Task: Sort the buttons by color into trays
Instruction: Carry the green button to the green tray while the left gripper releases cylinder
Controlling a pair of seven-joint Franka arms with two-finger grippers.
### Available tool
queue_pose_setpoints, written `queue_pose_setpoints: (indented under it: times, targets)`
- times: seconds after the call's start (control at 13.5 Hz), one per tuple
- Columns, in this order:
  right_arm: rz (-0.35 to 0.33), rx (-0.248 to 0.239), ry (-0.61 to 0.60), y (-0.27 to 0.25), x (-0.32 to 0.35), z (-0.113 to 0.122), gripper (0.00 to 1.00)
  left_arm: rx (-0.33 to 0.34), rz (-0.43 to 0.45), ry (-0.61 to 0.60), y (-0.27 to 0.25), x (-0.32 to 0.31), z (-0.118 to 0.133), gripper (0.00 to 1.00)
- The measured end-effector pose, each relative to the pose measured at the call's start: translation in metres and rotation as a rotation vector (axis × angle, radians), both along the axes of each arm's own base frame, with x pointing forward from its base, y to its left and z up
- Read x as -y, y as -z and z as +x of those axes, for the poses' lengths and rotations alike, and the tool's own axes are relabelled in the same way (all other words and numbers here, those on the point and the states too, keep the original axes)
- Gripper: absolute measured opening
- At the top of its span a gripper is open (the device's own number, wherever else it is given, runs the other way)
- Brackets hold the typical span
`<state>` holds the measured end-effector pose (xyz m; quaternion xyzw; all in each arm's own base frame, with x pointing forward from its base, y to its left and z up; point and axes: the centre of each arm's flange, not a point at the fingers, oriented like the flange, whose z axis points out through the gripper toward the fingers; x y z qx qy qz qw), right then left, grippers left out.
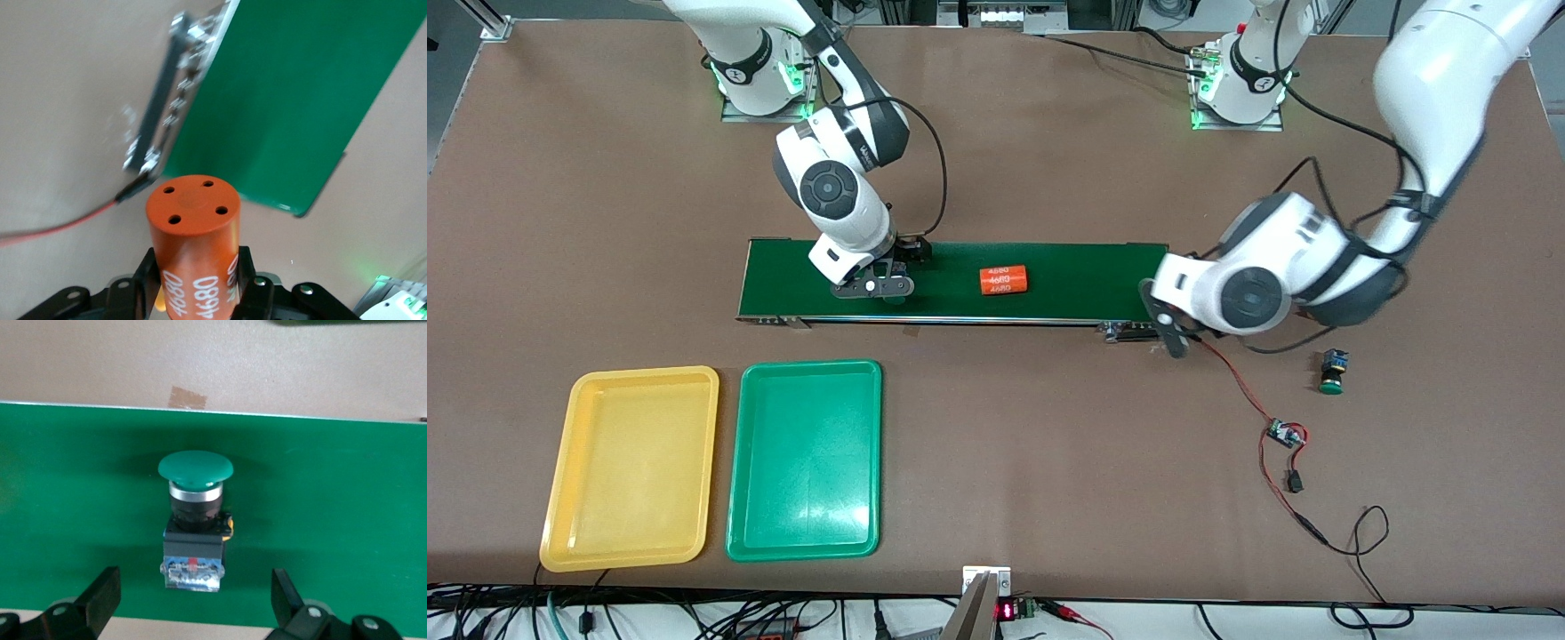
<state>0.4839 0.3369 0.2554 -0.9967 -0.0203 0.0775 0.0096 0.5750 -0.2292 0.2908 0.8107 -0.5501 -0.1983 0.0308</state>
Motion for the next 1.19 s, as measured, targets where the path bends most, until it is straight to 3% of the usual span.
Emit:
queue_pose_setpoints:
  times: [0.22, 0.3, 0.37, 0.45, 0.67, 0.74, 1.04, 1.19]
  targets:
    - [-0.006, -0.004, 0.008, 0.009, 0.004, 0.002, 1.00, 0.029, 0.033, 0.170, 0.004, 0.054, -0.025, 0.49]
    - [-0.009, -0.006, 0.014, 0.012, 0.007, 0.004, 0.92, 0.042, 0.047, 0.219, 0.005, 0.073, -0.035, 0.49]
    - [-0.011, -0.005, 0.020, 0.013, 0.010, 0.006, 0.92, 0.049, 0.059, 0.258, 0.008, 0.087, -0.044, 0.49]
    - [-0.014, -0.004, 0.025, 0.014, 0.013, 0.008, 0.85, 0.058, 0.070, 0.283, 0.012, 0.094, -0.049, 0.49]
    - [-0.019, -0.001, 0.041, 0.014, 0.021, 0.013, 0.46, 0.063, 0.072, 0.308, 0.030, 0.094, -0.053, 0.49]
    - [-0.021, 0.001, 0.048, 0.014, 0.024, 0.016, 0.41, 0.059, 0.072, 0.306, 0.034, 0.094, -0.054, 0.56]
    - [0.002, 0.067, 0.086, -0.011, 0.035, 0.045, 0.41, 0.071, 0.086, 0.262, 0.034, 0.095, -0.055, 0.96]
    - [0.018, 0.132, 0.112, -0.038, 0.054, 0.078, 0.41, 0.087, 0.110, 0.208, 0.030, 0.093, -0.053, 1.00]
